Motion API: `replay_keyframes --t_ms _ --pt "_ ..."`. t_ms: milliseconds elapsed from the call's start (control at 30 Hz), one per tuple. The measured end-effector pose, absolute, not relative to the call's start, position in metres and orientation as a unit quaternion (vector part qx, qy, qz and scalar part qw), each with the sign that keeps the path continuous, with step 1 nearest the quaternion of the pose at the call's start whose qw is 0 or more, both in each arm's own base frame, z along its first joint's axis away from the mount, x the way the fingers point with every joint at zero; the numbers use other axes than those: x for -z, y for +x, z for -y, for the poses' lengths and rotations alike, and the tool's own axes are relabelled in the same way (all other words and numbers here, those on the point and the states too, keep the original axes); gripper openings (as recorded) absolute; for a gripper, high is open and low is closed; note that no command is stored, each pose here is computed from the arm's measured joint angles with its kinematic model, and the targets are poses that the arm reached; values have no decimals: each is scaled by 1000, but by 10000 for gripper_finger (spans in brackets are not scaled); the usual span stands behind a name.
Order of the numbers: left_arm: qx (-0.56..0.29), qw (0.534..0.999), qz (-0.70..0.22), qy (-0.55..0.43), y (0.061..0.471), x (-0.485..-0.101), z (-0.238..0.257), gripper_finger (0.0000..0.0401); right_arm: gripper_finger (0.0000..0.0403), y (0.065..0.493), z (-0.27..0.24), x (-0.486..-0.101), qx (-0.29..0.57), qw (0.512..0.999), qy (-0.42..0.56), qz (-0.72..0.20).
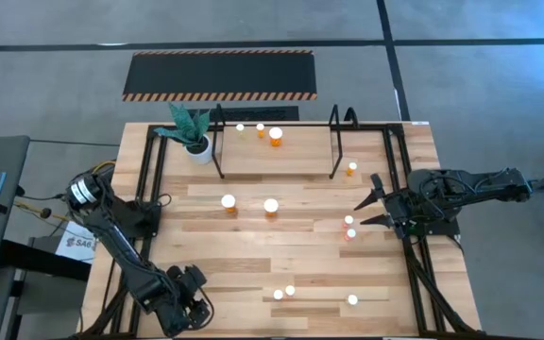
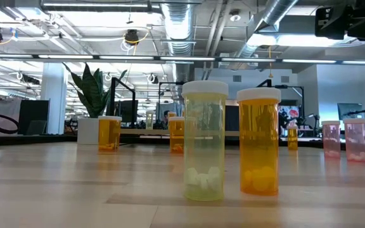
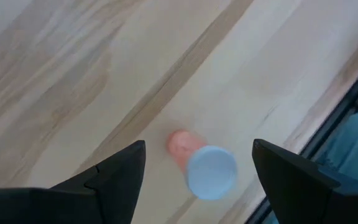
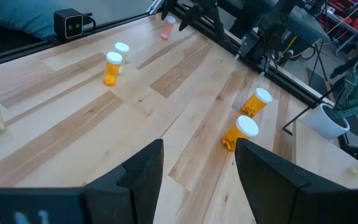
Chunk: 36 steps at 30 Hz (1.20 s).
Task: Pick and place medicine bottles onto shelf by color
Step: Put the bottom left pink pill bottle on the shelf
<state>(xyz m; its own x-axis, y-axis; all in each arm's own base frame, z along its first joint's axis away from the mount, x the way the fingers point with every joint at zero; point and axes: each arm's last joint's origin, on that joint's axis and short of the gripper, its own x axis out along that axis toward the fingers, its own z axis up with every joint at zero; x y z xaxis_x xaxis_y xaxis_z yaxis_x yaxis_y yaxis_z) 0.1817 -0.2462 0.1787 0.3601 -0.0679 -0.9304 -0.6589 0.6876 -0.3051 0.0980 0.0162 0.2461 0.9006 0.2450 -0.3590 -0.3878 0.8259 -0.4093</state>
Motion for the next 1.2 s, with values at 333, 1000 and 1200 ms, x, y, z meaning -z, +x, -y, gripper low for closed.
replay_keyframes --t_ms 333,1000,1200 --pt "-198 745 -549 -322 185 -162 251 281 223 98 -16 -246 -168 944 -243 -149" --pt "-190 745 -554 -319 187 -163 251 184 223 98 -16 -245 -168 943 -243 -151" --pt "-192 744 -553 -321 187 -163 251 150 223 98 -16 -245 -168 943 -243 -151"
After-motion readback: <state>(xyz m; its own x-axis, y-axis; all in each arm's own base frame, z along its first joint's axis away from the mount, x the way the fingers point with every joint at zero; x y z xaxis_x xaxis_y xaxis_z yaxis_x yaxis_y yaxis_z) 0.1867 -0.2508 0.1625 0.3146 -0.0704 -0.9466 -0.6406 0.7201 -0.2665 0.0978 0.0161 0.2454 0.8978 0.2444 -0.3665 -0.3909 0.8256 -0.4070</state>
